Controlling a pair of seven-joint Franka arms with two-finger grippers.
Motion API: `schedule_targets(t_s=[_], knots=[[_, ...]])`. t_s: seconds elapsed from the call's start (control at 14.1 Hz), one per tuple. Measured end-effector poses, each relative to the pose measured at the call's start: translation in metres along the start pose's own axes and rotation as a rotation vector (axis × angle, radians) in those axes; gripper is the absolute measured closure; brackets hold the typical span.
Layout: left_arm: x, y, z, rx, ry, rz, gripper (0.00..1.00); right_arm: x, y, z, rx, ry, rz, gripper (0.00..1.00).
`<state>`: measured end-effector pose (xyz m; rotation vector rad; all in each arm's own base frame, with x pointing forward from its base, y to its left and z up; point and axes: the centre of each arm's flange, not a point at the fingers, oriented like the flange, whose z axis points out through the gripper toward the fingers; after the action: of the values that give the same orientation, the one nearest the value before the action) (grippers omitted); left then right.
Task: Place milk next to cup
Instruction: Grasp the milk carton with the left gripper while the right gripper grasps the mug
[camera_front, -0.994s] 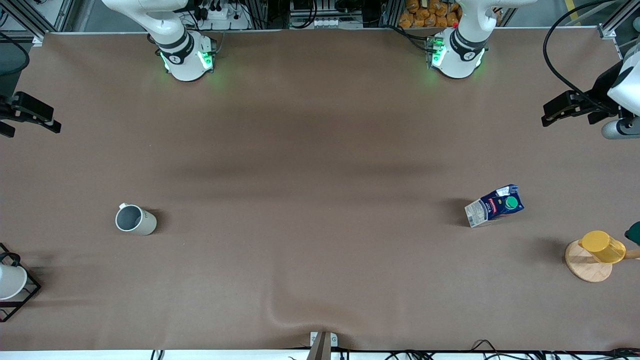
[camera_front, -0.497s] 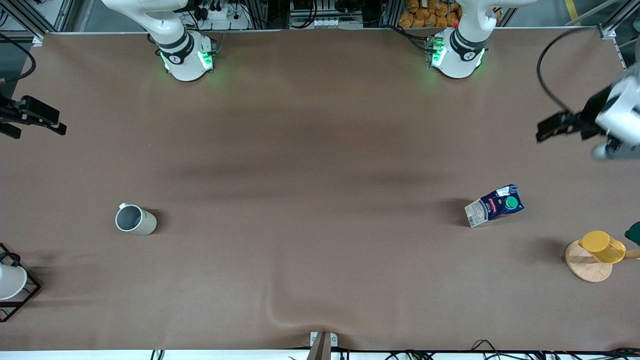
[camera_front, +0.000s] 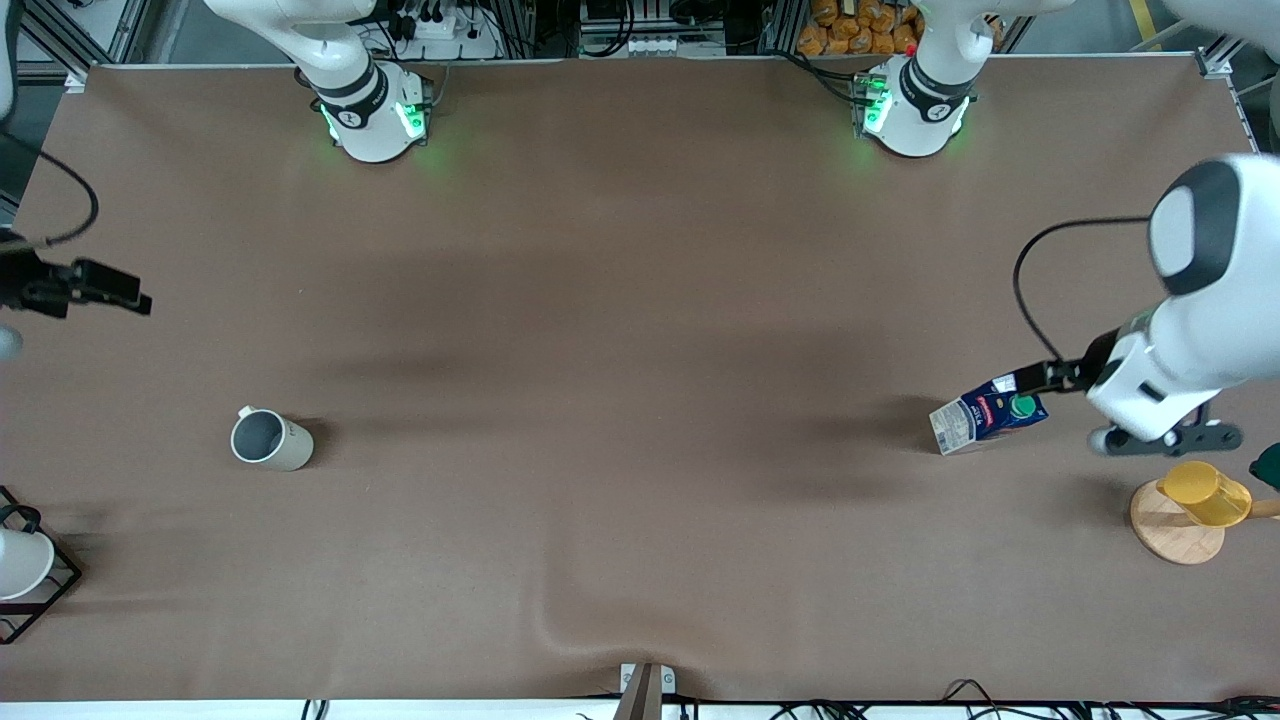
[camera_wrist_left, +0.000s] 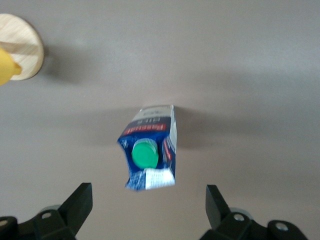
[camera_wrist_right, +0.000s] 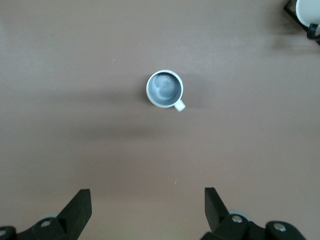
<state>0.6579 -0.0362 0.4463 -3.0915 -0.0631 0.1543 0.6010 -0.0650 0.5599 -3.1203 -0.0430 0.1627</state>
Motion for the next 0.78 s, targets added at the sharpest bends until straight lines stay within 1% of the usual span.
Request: schedule_targets(t_s=[0.21,0.28,0.5,0.64,0.78], knots=[[0.013,0.0,0.037,0.003,-0.028,-0.005,0.0,0.026,0.016,0.055,-0.013,0.037,-0.055,0.0],[0.015,0.0,0.046,0.004,-0.043,-0.017,0.0,0.032,0.018,0.077,-0.015,0.033,-0.09,0.0],[0.012,0.002,0.066,0.01,-0.08,-0.06,0.0,0.051,0.016,0.134,-0.014,-0.011,-0.156,0.0],[0.01,0.0,0.073,0.012,-0.094,-0.07,0.0,0.064,0.015,0.166,-0.017,-0.014,-0.171,0.0],[0.009,-0.002,0.081,0.013,-0.102,-0.073,0.0,0.075,0.019,0.201,-0.009,-0.02,-0.203,0.0]])
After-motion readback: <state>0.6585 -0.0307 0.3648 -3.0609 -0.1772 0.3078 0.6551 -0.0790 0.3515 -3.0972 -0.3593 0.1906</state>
